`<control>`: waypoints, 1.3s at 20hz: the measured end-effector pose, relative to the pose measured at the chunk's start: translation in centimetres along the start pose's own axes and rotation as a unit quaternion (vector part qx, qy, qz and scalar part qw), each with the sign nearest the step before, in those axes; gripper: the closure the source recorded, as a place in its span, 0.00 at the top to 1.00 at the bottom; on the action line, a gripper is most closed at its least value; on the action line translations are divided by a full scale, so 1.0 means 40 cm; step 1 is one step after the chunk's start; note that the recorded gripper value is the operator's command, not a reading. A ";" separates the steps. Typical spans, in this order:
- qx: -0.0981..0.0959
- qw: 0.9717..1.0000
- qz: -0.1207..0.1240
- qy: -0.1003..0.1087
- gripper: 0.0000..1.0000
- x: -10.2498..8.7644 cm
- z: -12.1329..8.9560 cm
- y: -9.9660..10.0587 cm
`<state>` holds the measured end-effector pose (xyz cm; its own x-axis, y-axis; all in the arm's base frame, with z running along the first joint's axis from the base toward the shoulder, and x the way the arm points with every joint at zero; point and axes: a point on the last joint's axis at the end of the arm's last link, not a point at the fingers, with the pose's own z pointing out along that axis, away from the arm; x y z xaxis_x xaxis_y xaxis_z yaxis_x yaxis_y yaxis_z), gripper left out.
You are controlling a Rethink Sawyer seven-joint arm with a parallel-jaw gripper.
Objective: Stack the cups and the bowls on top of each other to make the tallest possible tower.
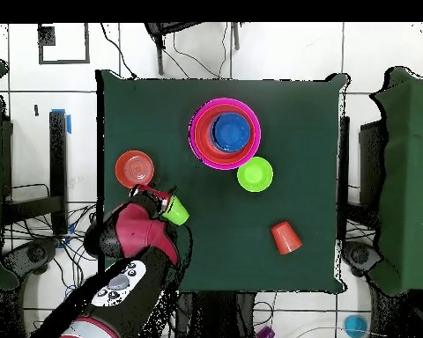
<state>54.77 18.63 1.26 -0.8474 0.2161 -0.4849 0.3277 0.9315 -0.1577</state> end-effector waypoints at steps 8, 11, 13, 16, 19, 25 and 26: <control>0.010 1.000 -0.005 0.005 1.00 0.027 0.028 -0.001; 0.018 1.000 -0.009 0.009 1.00 0.040 0.042 -0.016; 0.024 1.000 -0.011 0.012 1.00 0.049 0.053 -0.027; 0.028 0.999 -0.012 0.015 1.00 0.057 0.063 -0.037; 0.037 0.999 -0.013 0.020 1.00 0.068 0.080 -0.057; 0.046 0.999 -0.006 0.024 1.00 0.063 0.099 -0.089; 0.047 0.999 -0.005 0.024 1.00 0.061 0.101 -0.093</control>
<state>53.18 14.50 -2.81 -0.8690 0.2233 -0.4415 0.3556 0.9024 -0.2434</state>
